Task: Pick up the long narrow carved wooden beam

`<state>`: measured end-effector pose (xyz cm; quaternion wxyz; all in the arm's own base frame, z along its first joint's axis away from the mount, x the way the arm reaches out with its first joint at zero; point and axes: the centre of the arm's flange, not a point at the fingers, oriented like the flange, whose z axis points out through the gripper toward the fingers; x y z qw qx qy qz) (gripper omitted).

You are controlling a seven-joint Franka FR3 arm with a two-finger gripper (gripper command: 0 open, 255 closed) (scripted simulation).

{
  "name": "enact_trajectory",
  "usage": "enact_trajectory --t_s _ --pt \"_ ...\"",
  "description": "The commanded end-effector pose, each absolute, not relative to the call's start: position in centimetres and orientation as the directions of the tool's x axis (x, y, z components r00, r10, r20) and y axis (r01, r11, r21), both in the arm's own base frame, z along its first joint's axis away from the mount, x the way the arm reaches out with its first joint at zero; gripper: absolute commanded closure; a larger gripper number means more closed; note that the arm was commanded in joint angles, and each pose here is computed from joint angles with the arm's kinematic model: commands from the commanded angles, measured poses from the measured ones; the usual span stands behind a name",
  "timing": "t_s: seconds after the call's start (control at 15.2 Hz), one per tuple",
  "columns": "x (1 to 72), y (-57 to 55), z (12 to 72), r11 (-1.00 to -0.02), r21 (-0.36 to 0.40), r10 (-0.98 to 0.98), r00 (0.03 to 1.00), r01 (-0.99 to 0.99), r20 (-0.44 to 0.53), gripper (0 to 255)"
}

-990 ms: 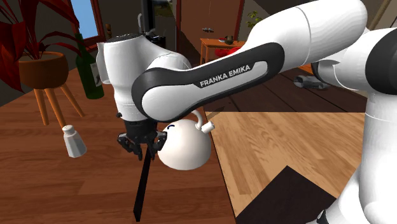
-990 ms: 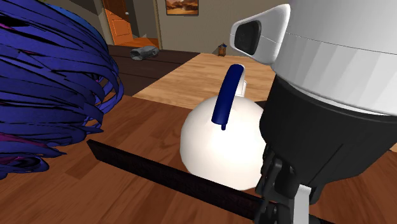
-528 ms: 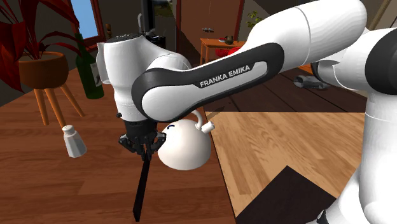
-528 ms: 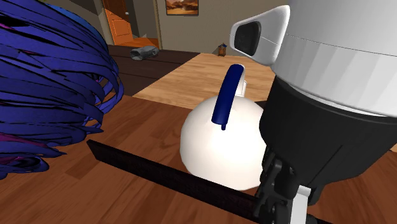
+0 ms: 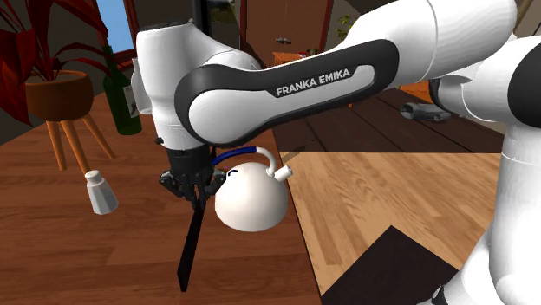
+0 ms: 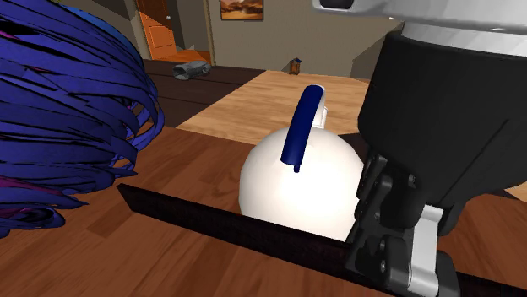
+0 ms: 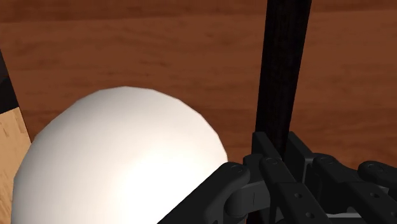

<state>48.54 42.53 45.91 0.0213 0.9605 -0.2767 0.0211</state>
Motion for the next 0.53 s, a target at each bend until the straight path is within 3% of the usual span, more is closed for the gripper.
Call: enact_trajectory --t_s 0.0,0.46 --pt "48.6 42.5 47.0 -0.846 0.029 -0.531 0.846 -0.533 0.053 255" --pt "48.6 42.5 50.7 -0.846 0.029 -0.531 0.846 -0.533 0.053 255"
